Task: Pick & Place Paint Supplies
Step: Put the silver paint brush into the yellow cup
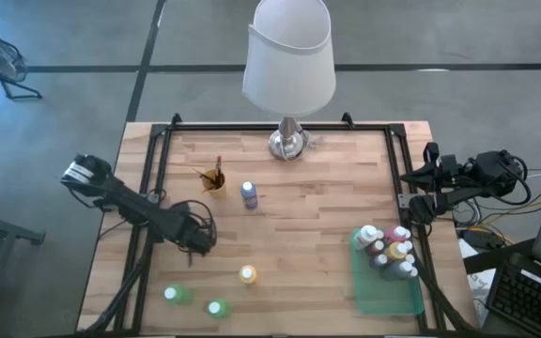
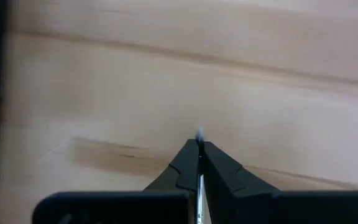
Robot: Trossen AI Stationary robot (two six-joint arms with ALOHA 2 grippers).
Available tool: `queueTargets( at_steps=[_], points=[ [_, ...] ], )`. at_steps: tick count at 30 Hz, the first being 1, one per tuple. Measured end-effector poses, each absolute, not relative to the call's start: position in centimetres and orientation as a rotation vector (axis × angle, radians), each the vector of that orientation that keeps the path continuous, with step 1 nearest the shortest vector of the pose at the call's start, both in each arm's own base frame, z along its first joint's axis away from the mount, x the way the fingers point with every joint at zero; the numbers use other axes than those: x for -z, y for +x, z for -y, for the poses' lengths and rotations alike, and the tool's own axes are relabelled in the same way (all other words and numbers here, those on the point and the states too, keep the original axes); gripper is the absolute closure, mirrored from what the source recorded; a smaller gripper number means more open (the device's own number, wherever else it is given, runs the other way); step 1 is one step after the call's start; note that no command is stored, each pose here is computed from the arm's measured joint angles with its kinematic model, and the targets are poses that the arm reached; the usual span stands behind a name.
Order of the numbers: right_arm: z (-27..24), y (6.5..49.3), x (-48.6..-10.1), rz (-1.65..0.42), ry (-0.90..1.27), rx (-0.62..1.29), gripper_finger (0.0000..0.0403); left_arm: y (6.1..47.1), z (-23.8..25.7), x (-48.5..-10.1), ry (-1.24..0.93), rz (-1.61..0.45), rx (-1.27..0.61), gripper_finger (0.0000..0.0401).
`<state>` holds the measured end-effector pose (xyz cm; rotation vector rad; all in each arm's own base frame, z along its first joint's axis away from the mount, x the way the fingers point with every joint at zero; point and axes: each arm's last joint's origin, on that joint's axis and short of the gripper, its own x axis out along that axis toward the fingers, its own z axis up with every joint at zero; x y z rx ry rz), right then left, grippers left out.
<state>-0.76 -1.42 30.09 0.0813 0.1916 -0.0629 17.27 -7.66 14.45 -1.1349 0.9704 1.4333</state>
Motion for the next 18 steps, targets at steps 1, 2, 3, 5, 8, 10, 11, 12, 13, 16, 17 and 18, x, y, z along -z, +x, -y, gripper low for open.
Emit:
queueTargets(
  at_steps=[1,2,3,5,8,10,11,12,13,16,17,18],
  points=[
    [1.4,-0.8,-30.1,-0.192,0.081,0.063,0.0394,17.5,7.7,-14.7,-1.127,-0.95,-1.413,0.039],
    [1.4,-0.8,-30.1,-0.192,0.081,0.063,0.0394,17.7,7.7,-14.9,-1.107,-0.926,-1.398,0.039],
    [1.4,-0.8,-30.1,-0.192,0.081,0.063,0.0394,17.8,7.7,-15.1,-1.087,-0.907,-1.384,0.039],
    [1.4,-0.8,-30.1,-0.192,0.081,0.063,0.0394,18.2,7.7,-15.5,-1.058,-0.871,-1.357,0.039],
    [1.4,-0.8,-30.1,-0.192,0.081,0.063,0.0394,18.7,7.8,-16.0,-1.025,-0.829,-1.319,0.039],
    [1.4,-0.7,-30.1,-0.192,0.081,0.063,0.0394,19.0,7.8,-16.4,-1.002,-0.813,-1.291,0.039],
    [1.4,-0.7,-30.1,-0.192,0.081,0.063,0.0394,19.2,7.9,-16.7,-0.989,-0.796,-1.276,0.039],
    [1.4,-0.7,-30.1,-0.192,0.081,0.063,0.0394,19.4,7.9,-16.9,-0.972,-0.778,-1.26,0.039],
    [1.4,-0.7,-30.1,-0.192,0.081,0.063,0.0394,19.6,7.9,-17.1,-0.955,-0.761,-1.243,0.039],
    [1.4,-0.7,-30.1,-0.192,0.081,0.063,0.0394,20.1,8.0,-17.7,-0.908,-0.713,-1.194,0.039],
    [1.4,-0.8,-30.1,-0.192,0.081,0.062,0.0394,20.3,8.0,-17.8,-0.897,-0.695,-1.177,0.039],
    [1.4,-0.7,-30.1,-0.192,0.081,0.063,0.0394,20.5,8.1,-18.0,-0.887,-0.682,-1.161,0.039]
  ],
)
